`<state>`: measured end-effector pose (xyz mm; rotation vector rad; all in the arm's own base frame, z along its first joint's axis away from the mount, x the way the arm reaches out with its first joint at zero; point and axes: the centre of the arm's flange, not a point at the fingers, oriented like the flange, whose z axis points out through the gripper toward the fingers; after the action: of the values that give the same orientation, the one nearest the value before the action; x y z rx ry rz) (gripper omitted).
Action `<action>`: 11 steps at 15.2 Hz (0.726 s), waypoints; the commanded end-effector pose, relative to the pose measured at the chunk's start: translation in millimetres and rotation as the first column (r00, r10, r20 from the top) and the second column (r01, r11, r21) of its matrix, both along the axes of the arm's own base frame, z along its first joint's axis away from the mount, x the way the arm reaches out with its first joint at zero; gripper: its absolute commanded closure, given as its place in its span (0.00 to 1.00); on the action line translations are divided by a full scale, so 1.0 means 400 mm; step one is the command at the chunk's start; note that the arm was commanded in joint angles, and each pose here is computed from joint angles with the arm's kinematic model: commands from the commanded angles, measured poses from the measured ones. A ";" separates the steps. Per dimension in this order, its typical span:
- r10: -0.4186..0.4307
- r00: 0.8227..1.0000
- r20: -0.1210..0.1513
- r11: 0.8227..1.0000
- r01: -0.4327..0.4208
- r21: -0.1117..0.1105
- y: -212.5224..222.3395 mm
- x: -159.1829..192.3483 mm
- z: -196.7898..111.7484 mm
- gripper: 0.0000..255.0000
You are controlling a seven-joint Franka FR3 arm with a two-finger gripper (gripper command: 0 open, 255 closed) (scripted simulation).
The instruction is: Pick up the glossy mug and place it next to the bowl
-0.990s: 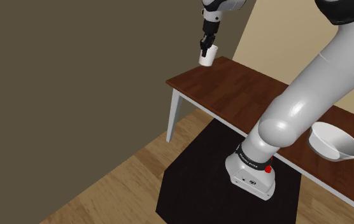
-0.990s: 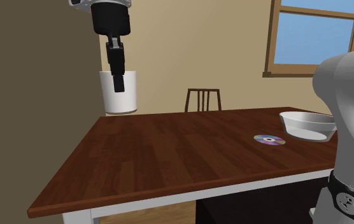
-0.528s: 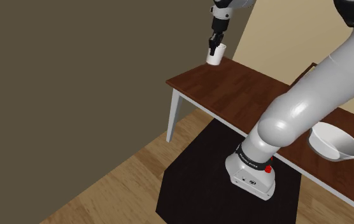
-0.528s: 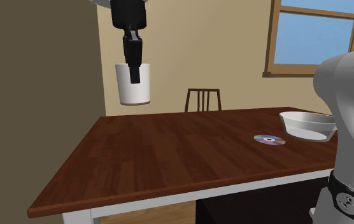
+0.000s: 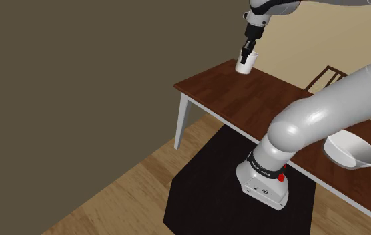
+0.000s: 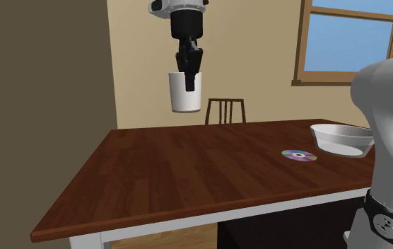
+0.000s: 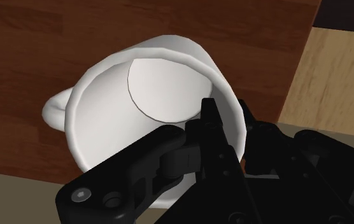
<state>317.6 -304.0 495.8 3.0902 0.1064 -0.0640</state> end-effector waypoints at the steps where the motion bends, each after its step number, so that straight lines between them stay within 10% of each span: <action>1: 0.001 1.000 0.000 1.000 -0.001 -0.001 -0.024 -0.058 0.002 1.00; 11: 0.001 1.000 0.000 1.000 -0.001 -0.001 -0.141 -0.366 0.003 1.00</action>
<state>183.4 -355.9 496.1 3.0902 0.1063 -0.0639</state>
